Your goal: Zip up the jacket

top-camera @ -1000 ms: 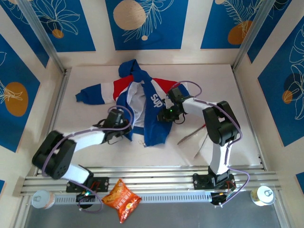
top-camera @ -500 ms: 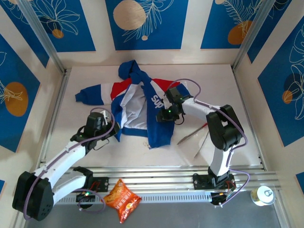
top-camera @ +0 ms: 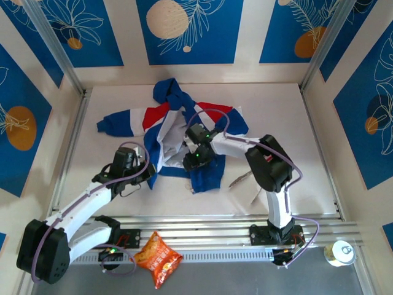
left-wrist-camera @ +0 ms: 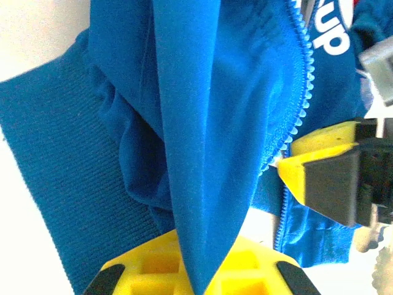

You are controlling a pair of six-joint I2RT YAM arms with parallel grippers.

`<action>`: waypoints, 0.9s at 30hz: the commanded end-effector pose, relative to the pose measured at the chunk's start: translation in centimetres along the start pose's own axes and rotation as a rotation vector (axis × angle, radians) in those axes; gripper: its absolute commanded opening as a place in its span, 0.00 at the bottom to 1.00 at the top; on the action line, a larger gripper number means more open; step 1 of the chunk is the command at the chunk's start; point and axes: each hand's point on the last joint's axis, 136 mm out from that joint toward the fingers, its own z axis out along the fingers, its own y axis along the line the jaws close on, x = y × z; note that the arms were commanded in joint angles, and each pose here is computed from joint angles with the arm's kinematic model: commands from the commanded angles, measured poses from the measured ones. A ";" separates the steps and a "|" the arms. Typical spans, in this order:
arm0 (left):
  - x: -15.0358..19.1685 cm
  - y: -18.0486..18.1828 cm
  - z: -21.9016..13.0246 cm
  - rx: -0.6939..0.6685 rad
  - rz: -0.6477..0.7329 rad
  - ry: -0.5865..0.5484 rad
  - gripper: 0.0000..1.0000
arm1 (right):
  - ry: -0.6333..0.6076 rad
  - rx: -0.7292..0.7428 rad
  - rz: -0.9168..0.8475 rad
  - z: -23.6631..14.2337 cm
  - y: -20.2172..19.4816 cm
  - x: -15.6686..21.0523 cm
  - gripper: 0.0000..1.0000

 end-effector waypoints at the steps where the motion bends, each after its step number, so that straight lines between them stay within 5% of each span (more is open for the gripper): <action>1: 0.3 -0.5 -1.1 -0.022 0.037 0.060 0.00 | 0.024 0.001 0.026 0.3 -0.2 0.6 0.30; 6: -0.2 -3.7 -2.5 0.062 0.093 0.062 0.00 | -0.027 -0.108 0.071 -0.9 0.6 -0.2 0.13; 15: 0.9 -8.4 0.1 0.210 0.109 0.106 0.00 | -0.109 -0.202 0.177 -3.3 -0.2 -1.2 0.18; 21: 2.4 -8.2 2.7 0.251 0.032 0.151 0.00 | -0.183 -0.257 0.158 -5.8 1.2 -1.5 0.06; 27: 3.4 -8.5 3.8 0.321 0.012 0.189 0.00 | -0.235 -0.240 0.115 -8.3 3.3 -1.5 0.30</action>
